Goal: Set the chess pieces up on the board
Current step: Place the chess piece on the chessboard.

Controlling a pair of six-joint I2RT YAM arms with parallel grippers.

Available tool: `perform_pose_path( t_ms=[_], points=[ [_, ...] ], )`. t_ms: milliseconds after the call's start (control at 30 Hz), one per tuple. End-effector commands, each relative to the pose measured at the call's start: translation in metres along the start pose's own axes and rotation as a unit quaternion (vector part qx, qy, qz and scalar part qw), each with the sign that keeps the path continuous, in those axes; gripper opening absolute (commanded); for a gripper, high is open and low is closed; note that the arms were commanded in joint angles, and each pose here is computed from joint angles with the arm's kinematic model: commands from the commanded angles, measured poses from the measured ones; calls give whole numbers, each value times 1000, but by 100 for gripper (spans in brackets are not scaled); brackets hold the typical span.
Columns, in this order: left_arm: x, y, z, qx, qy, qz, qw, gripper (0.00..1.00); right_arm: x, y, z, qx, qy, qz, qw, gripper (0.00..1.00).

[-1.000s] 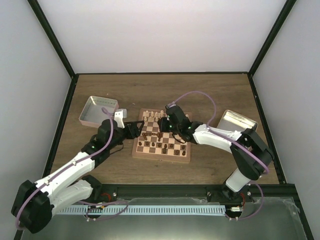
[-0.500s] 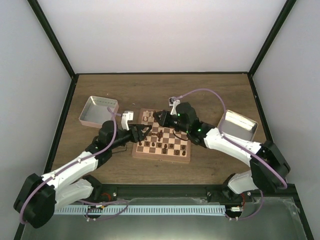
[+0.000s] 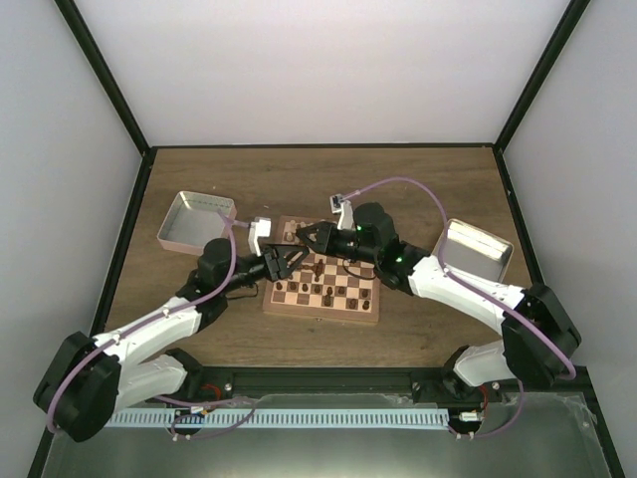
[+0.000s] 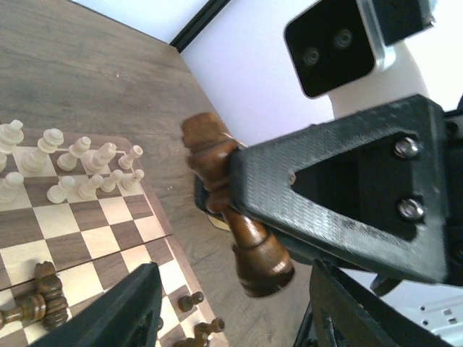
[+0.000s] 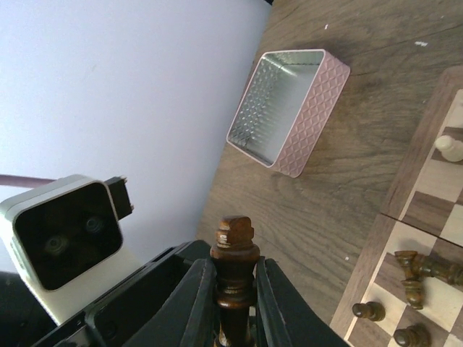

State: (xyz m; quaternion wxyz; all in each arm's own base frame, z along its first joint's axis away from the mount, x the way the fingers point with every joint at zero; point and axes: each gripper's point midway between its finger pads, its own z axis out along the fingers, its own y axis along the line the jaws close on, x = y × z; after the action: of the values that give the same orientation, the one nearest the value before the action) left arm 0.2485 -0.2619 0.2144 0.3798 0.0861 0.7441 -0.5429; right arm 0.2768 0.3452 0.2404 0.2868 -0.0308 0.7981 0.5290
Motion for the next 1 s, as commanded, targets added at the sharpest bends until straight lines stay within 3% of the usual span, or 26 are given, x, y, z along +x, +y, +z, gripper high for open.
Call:
perform_pose_path(
  t_ms=[0, 233, 467, 767, 833, 967],
  points=[
    [-16, -11, 4, 16, -21, 15, 1000, 51, -1, 22, -9, -42, 7, -6, 999, 15],
    [-22, -11, 3, 7, -29, 44, 999, 47, 7, 22, -13, -49, 20, -30, 998, 15],
    [-28, -17, -6, -22, -19, 128, 991, 32, 4, 31, -21, -56, 13, -75, 996, 15],
    [-23, -37, -15, 9, 1, 199, 980, 18, 7, 63, -36, -111, 27, -107, 988, 19],
    [-20, -39, -13, 18, 10, 197, 980, 20, 6, 66, -39, -118, 26, -109, 987, 19],
    [-18, -43, -7, 34, 31, 168, 985, 44, 6, 70, -41, -124, 23, -110, 986, 19]
  ],
)
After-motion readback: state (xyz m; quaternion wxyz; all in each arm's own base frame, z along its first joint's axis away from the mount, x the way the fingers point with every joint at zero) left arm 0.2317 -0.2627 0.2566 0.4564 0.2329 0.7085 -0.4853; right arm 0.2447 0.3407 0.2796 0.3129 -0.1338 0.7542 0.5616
